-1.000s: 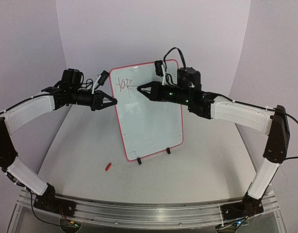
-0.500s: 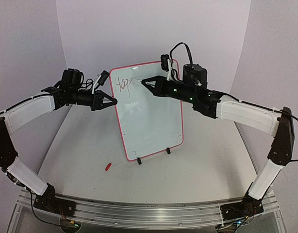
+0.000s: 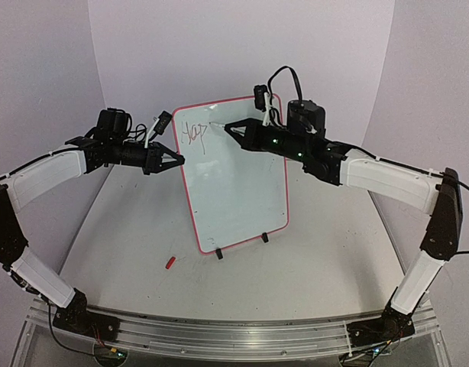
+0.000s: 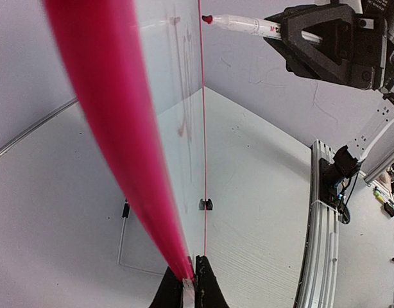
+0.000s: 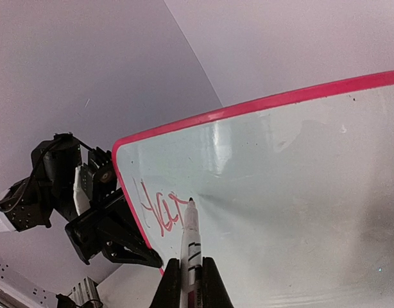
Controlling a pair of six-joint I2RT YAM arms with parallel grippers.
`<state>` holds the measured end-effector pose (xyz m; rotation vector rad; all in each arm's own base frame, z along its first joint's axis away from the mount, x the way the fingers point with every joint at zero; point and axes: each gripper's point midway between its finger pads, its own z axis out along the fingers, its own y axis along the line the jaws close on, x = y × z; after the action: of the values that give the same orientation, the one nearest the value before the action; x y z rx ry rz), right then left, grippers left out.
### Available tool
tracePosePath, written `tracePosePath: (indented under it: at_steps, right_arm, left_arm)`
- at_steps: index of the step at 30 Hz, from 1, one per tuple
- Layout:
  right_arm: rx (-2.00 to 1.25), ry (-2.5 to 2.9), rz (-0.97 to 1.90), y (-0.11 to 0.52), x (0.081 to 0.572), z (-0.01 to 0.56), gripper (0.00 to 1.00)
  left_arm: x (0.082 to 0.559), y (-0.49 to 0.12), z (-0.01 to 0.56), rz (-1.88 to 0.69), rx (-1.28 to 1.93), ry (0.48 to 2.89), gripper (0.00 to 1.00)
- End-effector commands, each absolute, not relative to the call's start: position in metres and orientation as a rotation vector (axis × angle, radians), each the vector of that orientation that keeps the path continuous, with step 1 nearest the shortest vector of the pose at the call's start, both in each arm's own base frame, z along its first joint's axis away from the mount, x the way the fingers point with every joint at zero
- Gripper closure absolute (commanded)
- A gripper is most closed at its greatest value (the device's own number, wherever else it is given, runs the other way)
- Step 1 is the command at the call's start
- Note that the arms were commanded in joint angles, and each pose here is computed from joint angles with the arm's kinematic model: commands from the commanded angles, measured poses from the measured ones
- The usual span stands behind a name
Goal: Write a sentence on the whiteboard
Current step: Write on the whiteboard with the whiteboard.
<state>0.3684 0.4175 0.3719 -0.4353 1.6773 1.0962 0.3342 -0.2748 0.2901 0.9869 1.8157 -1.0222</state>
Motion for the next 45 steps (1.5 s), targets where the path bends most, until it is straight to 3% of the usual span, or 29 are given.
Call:
tracePosePath:
  at_steps: [1, 25, 35, 45]
  right_arm:
    - [-0.423, 1.65, 1.07, 0.418, 0.374, 0.382, 1.0]
    - [-0.399, 1.824, 1.037, 0.394, 0.354, 0.327, 1.0]
    - [-0.465, 1.703, 1.111, 0.396, 0.338, 0.373, 1.0]
    - [-0.424, 1.624, 1.062, 0.402, 0.36, 0.393, 1.0]
  left_arm:
    - [0.316, -0.279, 0.246, -1.005, 1.076, 1.952, 1.0]
    - [0.314, -0.279, 0.248, -1.001, 1.078, 1.947, 1.0]
    - [0.314, -0.279, 0.249, -0.998, 1.078, 1.944, 1.0]
    - [0.314, -0.28, 0.246, -1.013, 1.074, 1.952, 1.0]
